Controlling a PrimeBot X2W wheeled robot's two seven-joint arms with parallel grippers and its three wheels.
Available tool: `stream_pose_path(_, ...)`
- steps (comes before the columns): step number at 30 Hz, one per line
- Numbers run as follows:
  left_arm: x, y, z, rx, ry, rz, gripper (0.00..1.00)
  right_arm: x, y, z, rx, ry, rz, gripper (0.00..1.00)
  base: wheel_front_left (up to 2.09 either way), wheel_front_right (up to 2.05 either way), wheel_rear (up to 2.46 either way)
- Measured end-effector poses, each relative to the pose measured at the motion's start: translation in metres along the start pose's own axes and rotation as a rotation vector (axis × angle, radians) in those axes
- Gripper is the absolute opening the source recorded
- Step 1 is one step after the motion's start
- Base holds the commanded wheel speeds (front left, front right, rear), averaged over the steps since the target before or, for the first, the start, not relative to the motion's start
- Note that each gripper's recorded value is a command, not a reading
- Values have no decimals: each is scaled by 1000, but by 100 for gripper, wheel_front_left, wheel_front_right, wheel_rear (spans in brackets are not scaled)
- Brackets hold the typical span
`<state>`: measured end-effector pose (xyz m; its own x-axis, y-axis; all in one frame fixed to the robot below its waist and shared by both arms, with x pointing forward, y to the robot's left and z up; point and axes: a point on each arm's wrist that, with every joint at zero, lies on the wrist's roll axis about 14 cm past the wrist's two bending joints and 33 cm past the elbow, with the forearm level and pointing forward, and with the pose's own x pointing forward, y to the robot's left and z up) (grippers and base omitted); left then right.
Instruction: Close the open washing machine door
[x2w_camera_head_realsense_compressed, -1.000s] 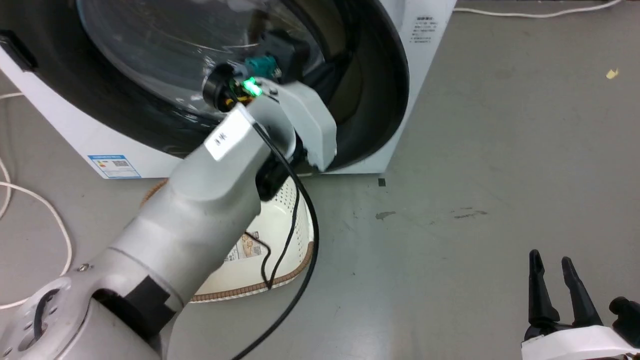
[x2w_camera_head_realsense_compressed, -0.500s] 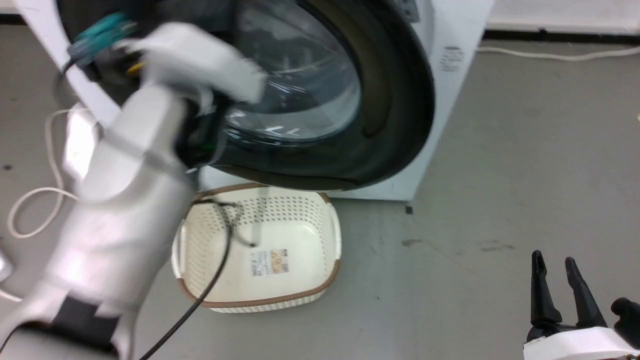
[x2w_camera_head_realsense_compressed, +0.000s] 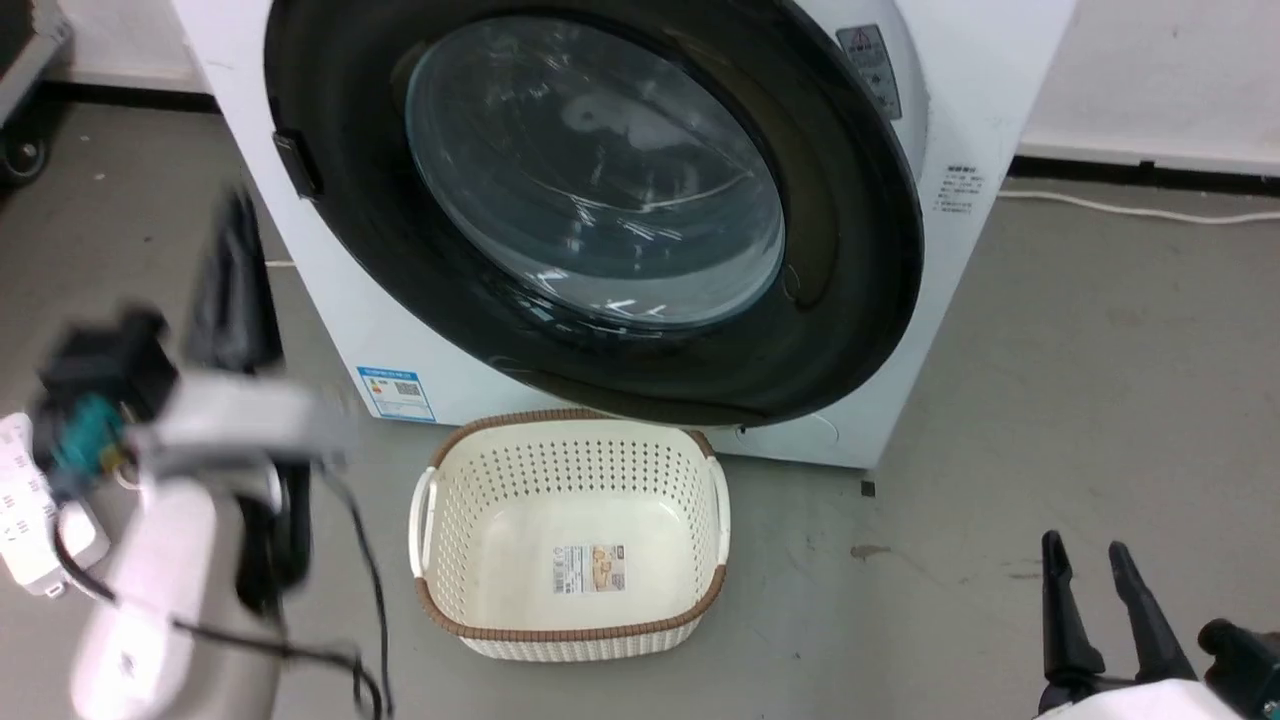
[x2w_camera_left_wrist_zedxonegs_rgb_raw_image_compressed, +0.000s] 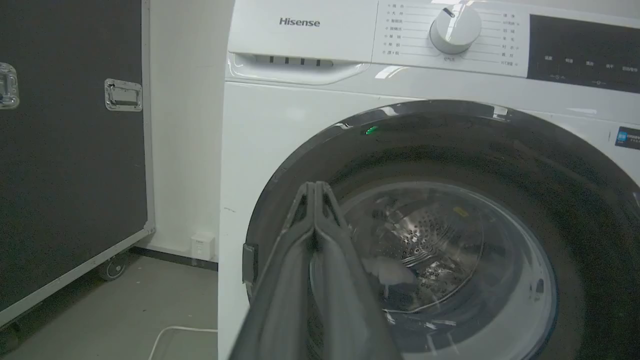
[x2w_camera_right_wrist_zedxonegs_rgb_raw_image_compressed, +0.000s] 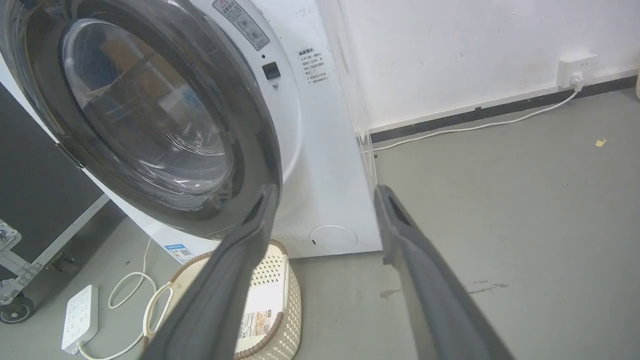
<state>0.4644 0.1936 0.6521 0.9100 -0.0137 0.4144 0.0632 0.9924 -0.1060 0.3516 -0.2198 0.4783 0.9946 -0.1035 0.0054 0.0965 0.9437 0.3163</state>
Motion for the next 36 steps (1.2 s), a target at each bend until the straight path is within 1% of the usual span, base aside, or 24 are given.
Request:
stream_pose_path(3,-29,2,-33,4,122,-16,0,-3,3,1,-1,-2,11,100,0,0,0)
stream_pose_path(4,-29,2,-33,4,122,-16,0,-3,3,1,-1,-2,11,100,0,0,0)
stream_pose_path(5,-46,3,-49,-8,193,-17,0,-4,4,1,-2,-4,14,100,0,0,0)
stream_pose_path(7,-61,5,-61,-12,252,-22,0,-6,5,1,-2,-4,18,100,0,0,0)
stream_pose_path(10,-81,9,-72,-27,311,-4,0,-10,7,-1,0,2,23,100,0,0,0)
stream_pose_path(11,-81,9,-72,-27,311,-4,0,-10,7,-1,0,2,23,100,0,0,0)
stream_pose_path(12,-95,12,-78,-40,341,14,0,-13,7,-2,0,5,24,100,0,0,0)
stream_pose_path(13,-95,12,-78,-40,341,14,0,-13,7,-2,0,5,24,100,0,0,0)
stream_pose_path(14,-108,15,-85,-58,368,43,0,-14,7,-2,2,7,25,100,0,0,0)
stream_pose_path(16,-113,15,-88,-73,380,58,0,-14,7,-2,3,7,25,100,0,0,0)
stream_pose_path(17,-120,17,-91,-107,385,89,33,-15,8,-3,4,9,28,100,0,0,0)
stream_pose_path(18,-120,17,-91,-107,385,89,93,-15,8,-3,4,9,28,100,0,0,0)
stream_pose_path(19,-125,17,-93,-117,383,104,100,-15,9,-4,4,12,32,100,0,0,0)
stream_pose_path(27,-128,17,-90,-94,365,105,100,-13,13,-7,-36,26,51,100,0,0,0)
stream_pose_path(28,-127,16,-90,-89,363,100,100,-12,13,-8,-44,29,51,36,0,0,0)
stream_pose_path(29,-127,15,-91,-83,362,96,100,-10,14,-8,-52,29,54,0,0,0,0)
stream_pose_path(32,-126,14,-93,-77,363,92,100,0,19,-4,-80,17,73,0,0,0,0)
stream_pose_path(36,-127,13,-99,-79,377,94,100,26,43,5,-108,-12,140,0,0,0,0)
